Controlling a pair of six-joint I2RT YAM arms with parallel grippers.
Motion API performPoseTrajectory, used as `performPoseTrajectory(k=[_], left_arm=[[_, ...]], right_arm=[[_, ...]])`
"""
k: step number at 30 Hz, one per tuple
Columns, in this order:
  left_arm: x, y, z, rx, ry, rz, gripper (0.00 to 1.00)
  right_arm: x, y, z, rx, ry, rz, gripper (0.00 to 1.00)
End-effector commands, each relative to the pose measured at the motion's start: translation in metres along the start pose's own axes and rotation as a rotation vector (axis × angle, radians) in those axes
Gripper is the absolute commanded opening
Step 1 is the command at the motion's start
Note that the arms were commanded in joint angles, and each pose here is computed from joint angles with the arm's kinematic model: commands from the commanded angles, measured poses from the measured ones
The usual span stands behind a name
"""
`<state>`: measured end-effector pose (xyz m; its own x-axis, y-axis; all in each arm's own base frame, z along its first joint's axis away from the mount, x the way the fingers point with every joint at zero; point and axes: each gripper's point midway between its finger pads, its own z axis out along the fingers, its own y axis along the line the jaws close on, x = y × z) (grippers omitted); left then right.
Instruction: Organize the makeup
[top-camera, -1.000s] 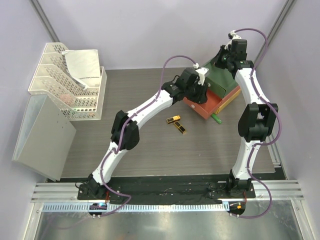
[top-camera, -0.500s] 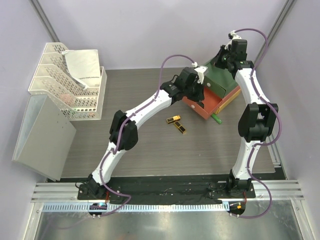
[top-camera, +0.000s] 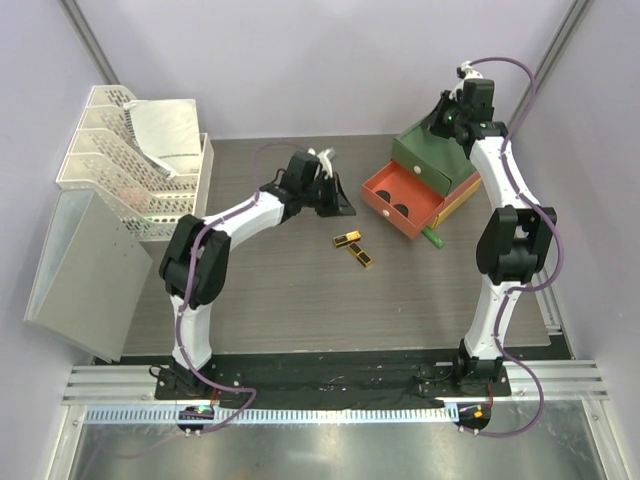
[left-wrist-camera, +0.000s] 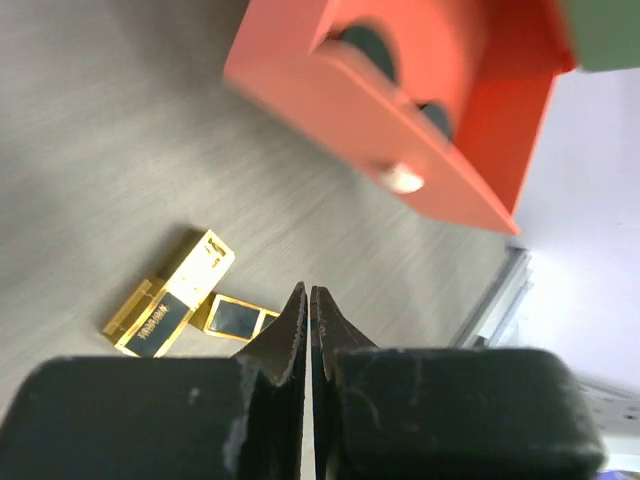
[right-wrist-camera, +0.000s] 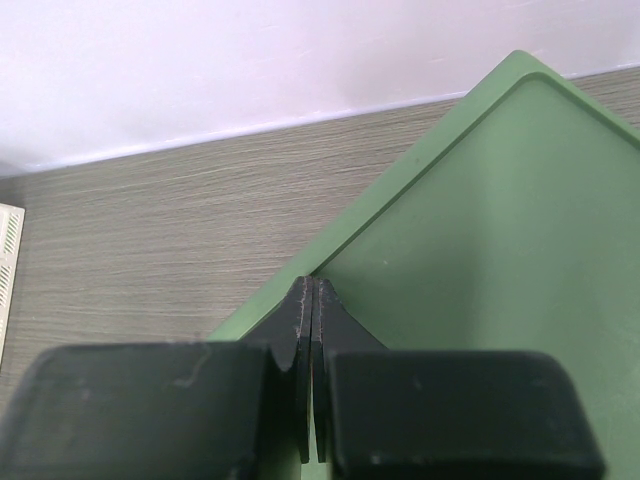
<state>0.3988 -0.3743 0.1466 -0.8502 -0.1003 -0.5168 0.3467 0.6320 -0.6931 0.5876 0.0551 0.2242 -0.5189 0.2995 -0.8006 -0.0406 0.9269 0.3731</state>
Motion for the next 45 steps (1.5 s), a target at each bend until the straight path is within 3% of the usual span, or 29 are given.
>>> performPoseTrajectory(k=[1,15,26,36,45], left_arm=[[0.007,-0.031,0.014,0.205,0.018,-0.095,0.0],[-0.026,-0.052,0.061,0.316,0.019,-0.167,0.0],[-0.005,-0.098,0.139,0.405,0.092,-0.204,0.0],[-0.036,-0.123,0.14,0.482,-0.019,-0.244,0.0],[-0.044,-0.107,0.158,0.444,-0.075,-0.312,0.0]], right_arm=[[0.206,-0.071,-0.017,0.251,0.673,0.099,0.01],[0.201,-0.085,-0.021,0.276,0.663,0.119,0.01],[0.203,-0.087,-0.021,0.272,0.668,0.128,0.01],[0.204,-0.086,-0.019,0.266,0.671,0.136,0.01],[0.204,-0.085,-0.02,0.263,0.67,0.138,0.01]])
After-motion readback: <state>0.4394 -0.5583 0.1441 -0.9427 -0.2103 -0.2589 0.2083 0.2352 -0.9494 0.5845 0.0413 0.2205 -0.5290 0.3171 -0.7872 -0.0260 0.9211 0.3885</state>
